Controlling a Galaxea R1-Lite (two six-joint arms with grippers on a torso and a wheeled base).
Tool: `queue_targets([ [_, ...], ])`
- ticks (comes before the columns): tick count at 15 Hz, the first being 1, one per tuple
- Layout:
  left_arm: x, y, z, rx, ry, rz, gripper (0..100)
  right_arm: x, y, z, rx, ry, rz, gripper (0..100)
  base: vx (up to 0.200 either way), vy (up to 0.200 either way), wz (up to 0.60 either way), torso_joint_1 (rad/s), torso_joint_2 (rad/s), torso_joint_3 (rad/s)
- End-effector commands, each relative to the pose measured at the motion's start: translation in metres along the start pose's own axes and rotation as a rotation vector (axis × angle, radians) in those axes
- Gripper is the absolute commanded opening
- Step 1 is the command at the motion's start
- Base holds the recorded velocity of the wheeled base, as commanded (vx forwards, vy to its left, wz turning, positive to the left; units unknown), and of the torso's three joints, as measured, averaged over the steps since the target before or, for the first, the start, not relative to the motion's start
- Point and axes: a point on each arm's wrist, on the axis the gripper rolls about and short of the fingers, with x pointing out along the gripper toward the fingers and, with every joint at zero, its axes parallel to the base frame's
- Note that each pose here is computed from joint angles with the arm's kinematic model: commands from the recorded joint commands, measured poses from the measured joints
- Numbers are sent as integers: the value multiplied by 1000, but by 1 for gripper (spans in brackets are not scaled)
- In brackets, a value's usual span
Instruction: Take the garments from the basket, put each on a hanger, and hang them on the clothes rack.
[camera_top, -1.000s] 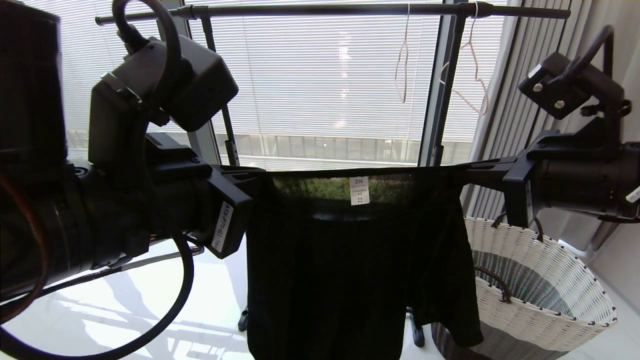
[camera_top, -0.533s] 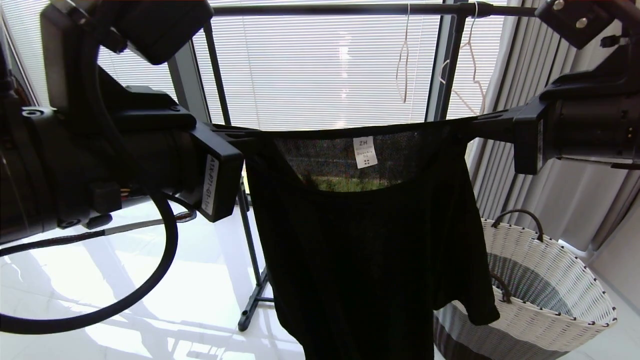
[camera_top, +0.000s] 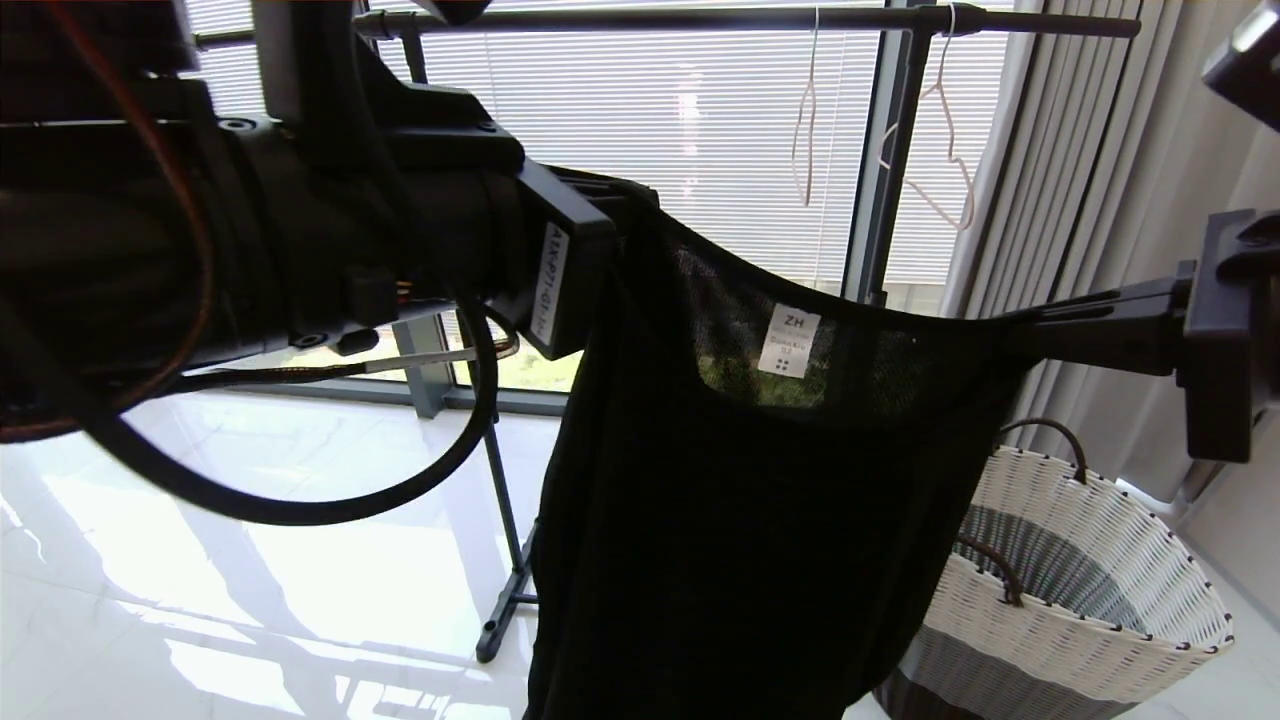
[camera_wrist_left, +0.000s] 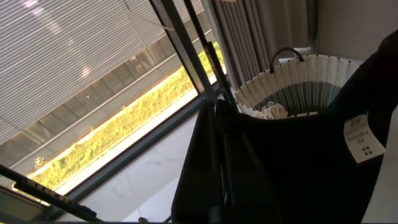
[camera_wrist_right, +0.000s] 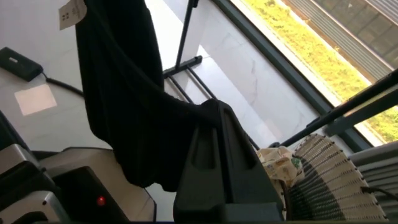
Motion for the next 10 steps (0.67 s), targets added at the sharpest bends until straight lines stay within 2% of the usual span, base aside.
queue_targets([
  [1, 25, -4, -3, 3, 23, -18, 0, -22, 9, -2, -17, -25, 38, 0, 0, 0, 0, 0, 0, 0],
  [7, 25, -4, -2, -9, 19, -16, 0, -12, 10, -5, -17, 0, 43, 0, 0, 0, 0, 0, 0, 0],
  [10, 4, -5, -5, -52, 23, -20, 0, 15, -5, 10, 5, -38, -19, 0, 0, 0, 0, 0, 0, 0],
])
